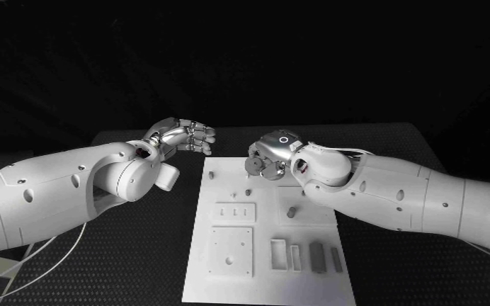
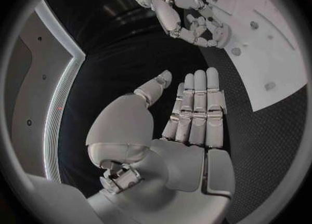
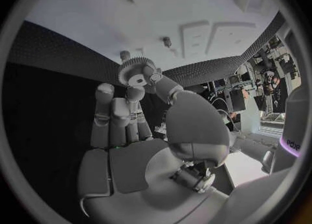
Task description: Assemble the parts on the task board
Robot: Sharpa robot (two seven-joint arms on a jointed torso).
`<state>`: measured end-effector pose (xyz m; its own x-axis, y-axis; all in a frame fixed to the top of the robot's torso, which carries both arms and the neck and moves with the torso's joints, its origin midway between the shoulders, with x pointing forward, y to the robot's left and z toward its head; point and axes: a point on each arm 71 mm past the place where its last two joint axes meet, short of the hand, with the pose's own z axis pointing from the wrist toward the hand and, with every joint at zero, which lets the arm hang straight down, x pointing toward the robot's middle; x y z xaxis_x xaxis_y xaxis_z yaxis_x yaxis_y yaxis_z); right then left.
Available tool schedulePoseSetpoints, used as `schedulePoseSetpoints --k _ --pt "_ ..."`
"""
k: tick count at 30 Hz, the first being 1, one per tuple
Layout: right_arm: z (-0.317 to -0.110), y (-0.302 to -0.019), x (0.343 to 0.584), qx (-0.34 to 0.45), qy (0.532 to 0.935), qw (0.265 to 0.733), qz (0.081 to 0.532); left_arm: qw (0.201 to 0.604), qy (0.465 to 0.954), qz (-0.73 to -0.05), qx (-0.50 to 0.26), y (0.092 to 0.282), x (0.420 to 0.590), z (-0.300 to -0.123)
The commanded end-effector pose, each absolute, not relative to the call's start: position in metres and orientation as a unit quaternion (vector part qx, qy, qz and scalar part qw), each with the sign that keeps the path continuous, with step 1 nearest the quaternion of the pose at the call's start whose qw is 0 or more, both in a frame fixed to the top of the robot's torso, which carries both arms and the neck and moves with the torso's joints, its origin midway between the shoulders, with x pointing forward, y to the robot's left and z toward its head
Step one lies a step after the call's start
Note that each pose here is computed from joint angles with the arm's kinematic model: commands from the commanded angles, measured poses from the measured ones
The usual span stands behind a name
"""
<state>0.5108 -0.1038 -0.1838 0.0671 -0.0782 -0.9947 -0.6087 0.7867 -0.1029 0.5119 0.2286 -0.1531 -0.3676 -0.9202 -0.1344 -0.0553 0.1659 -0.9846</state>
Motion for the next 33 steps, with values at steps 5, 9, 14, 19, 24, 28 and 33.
schedulePoseSetpoints --k 5,9,14,19,24,28,33 --pt "-0.199 -0.087 0.512 -0.282 0.656 0.674 0.188 0.415 0.640 -0.527 -0.375 0.225 0.512 -0.151" --pt "-0.207 -0.082 0.513 -0.286 0.661 0.669 0.186 0.414 0.640 -0.527 -0.374 0.224 0.513 -0.151" --pt "-0.213 -0.078 0.515 -0.289 0.664 0.665 0.182 0.414 0.641 -0.528 -0.374 0.223 0.513 -0.151" --pt "-0.218 -0.075 0.517 -0.292 0.667 0.662 0.179 0.413 0.641 -0.528 -0.373 0.222 0.514 -0.152" --pt "-0.221 -0.074 0.518 -0.295 0.668 0.660 0.175 0.413 0.641 -0.529 -0.373 0.221 0.514 -0.152" --pt "-0.223 -0.074 0.520 -0.294 0.669 0.661 0.172 0.412 0.642 -0.529 -0.373 0.221 0.514 -0.152" --pt "-0.223 -0.074 0.521 -0.295 0.669 0.660 0.172 0.412 0.642 -0.528 -0.373 0.221 0.514 -0.152"
